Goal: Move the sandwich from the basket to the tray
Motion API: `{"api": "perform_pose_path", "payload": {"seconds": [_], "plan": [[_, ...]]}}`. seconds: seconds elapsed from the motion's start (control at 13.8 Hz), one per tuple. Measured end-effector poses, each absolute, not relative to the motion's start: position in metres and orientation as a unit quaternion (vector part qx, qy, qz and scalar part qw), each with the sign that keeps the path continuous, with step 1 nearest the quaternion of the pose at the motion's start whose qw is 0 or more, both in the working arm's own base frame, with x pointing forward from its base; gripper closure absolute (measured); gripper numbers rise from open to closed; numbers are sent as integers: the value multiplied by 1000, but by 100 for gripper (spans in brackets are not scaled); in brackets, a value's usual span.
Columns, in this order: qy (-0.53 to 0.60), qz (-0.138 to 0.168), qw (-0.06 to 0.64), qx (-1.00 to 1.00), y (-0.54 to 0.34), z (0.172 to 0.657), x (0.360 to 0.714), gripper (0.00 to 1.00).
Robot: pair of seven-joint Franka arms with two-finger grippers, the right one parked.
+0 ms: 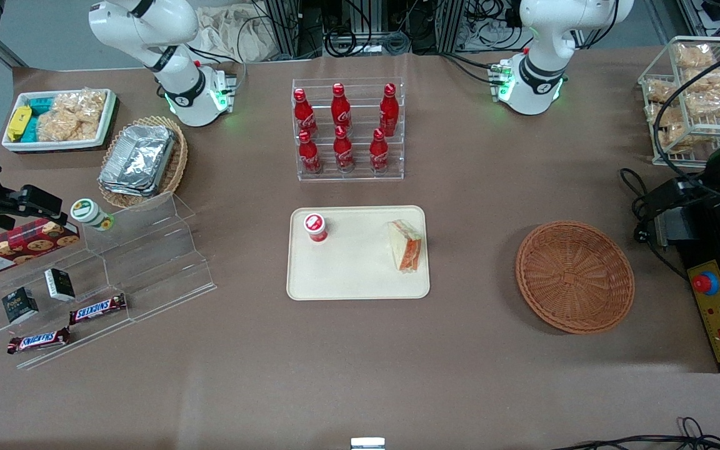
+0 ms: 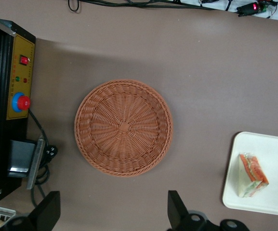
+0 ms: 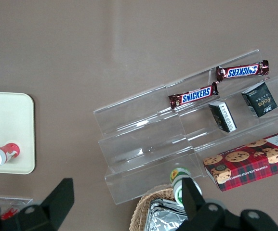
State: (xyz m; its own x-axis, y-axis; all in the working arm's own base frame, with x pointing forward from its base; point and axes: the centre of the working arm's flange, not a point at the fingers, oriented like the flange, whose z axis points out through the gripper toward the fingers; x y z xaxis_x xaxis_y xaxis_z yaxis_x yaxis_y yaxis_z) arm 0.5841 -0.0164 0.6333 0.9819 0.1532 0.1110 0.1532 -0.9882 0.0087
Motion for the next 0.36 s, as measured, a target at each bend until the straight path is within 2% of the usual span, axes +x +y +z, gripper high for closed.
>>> {"api": "perform_pose_path", "payload": {"seconds": [0.36], "plan": [[72, 54, 1, 996, -12, 637, 566, 0]]}}
